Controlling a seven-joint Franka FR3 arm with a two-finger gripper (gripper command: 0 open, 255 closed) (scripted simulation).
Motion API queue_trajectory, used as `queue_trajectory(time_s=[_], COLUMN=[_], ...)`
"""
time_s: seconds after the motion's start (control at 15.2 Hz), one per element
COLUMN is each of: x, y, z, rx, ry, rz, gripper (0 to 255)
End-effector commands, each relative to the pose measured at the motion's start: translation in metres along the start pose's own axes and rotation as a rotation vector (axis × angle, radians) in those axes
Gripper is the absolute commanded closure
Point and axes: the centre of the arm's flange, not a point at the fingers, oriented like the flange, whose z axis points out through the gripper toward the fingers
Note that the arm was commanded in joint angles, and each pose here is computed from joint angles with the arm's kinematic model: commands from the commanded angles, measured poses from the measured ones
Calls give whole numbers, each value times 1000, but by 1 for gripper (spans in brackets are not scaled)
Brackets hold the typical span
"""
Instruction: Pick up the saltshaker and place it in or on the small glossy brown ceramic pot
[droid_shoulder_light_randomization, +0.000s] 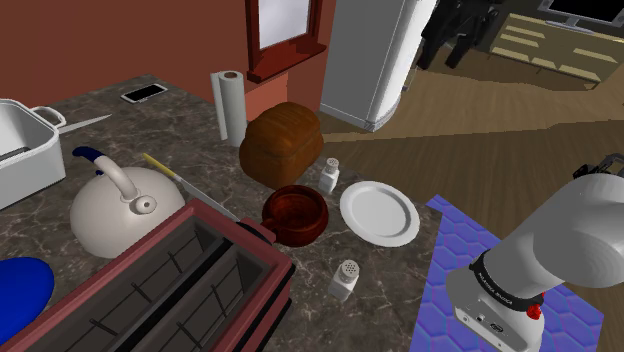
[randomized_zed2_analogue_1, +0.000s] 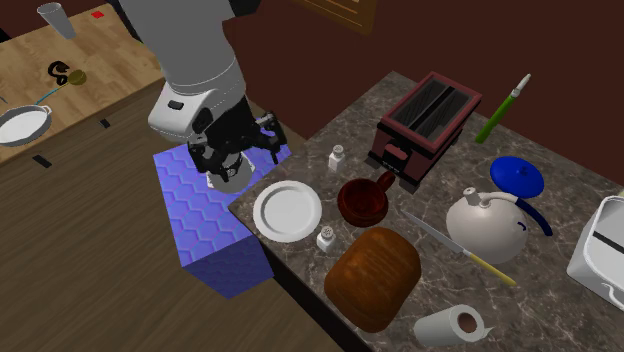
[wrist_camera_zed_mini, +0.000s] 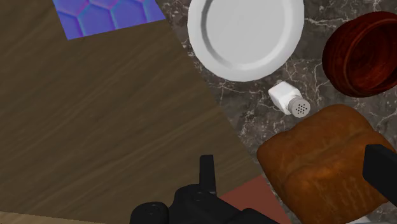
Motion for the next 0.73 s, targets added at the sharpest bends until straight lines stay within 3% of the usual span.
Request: queue_trajectory(time_s=[0.0, 0.66], x=[0, 40], y=[0, -67], z=[0, 114], rx=[0, -52], ry=[0, -48], rz=[0, 23], gripper=[0, 0])
